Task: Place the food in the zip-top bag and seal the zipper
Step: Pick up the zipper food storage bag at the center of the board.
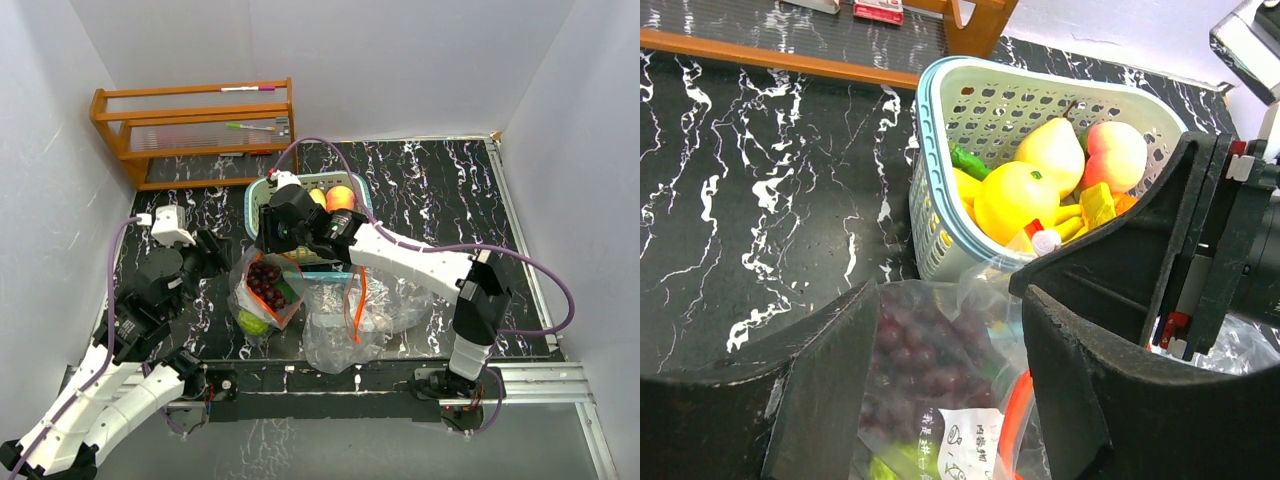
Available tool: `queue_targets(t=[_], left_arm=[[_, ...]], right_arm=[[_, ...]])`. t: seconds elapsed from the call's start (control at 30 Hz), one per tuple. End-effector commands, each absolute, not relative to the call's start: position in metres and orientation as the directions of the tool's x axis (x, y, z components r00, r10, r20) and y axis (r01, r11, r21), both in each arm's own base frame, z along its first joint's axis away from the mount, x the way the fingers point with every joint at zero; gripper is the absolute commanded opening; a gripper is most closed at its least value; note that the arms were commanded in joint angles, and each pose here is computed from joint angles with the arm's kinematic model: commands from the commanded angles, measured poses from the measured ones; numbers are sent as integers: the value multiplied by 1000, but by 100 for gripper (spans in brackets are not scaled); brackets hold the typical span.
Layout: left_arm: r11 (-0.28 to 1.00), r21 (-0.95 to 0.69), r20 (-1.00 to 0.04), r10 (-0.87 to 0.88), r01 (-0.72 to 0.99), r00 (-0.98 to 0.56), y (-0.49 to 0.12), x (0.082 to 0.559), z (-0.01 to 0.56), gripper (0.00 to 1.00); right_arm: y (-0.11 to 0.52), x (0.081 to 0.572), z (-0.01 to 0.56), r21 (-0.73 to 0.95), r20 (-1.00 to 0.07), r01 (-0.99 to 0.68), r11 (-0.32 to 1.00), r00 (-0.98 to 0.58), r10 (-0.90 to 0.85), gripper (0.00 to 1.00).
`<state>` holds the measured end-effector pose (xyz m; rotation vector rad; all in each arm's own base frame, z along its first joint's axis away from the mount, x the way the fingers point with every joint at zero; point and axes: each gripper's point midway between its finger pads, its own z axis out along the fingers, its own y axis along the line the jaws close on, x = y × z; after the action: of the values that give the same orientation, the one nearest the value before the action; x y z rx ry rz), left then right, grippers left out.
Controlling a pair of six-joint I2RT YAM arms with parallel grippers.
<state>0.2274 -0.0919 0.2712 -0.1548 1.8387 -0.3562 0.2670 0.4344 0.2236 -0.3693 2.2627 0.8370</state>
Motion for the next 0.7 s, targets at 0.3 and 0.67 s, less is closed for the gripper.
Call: queue_targets(t=[0.3, 0.67], left_arm=[[967, -246, -946, -224, 70, -236, -76, 224, 294, 61], [967, -223, -966, -202, 121, -162, -70, 214, 343, 97]], right_arm=[[435, 266, 312, 307, -877, -720, 623, -468, -109, 8], [440, 225, 404, 275, -928, -900, 337, -341, -153, 8]])
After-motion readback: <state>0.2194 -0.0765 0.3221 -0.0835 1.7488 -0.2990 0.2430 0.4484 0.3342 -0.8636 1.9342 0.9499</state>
